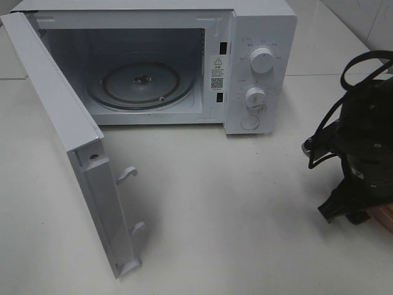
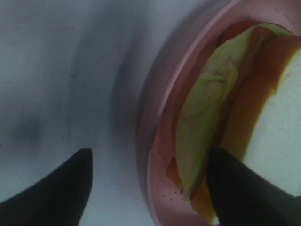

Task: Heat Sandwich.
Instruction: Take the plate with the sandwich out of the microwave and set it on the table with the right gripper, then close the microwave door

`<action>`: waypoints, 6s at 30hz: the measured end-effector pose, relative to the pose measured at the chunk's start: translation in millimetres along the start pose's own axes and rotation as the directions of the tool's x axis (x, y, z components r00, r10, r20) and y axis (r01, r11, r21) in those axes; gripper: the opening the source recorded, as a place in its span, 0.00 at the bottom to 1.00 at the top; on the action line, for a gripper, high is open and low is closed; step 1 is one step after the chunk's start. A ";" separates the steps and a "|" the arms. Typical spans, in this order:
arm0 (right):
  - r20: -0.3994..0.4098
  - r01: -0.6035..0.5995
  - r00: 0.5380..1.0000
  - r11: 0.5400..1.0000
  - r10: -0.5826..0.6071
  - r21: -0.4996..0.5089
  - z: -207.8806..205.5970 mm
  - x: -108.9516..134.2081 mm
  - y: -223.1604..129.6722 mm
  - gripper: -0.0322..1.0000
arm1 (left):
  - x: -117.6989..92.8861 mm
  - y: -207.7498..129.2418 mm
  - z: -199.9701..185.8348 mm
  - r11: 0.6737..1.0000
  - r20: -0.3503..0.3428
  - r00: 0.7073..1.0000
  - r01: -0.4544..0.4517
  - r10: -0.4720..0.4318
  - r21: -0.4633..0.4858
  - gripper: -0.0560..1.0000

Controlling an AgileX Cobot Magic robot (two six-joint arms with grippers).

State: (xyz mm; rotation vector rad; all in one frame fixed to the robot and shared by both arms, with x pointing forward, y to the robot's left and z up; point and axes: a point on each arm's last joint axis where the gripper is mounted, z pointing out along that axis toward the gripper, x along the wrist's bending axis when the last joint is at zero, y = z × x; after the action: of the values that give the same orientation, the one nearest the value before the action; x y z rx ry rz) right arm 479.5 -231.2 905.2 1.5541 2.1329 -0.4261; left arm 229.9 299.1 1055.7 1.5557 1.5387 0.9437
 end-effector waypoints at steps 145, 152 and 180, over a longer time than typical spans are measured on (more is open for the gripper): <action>-0.459 -0.573 0.819 0.490 0.344 -0.657 -130.9 -72.0 -254.4 0.77 | 0.0 0.0 0.0 1.000 0.000 1.000 0.000 0.000 0.000 0.98; -0.459 -0.573 0.819 0.490 0.344 -0.657 -130.9 -72.0 -254.4 0.77 | -0.1 0.0 0.0 1.000 0.001 1.000 0.000 0.000 0.000 0.98; -0.458 -0.573 0.820 0.491 0.344 -0.657 -130.8 -72.1 -254.5 0.77 | 1.2 64.6 76.5 0.996 0.015 0.999 0.036 -0.037 0.087 0.20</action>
State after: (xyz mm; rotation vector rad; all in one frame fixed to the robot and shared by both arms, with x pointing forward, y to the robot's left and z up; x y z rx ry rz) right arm 231.8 -302.9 1048.7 1.5661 1.5525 0.8626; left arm 327.5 299.3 1078.4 1.5866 1.6098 0.8510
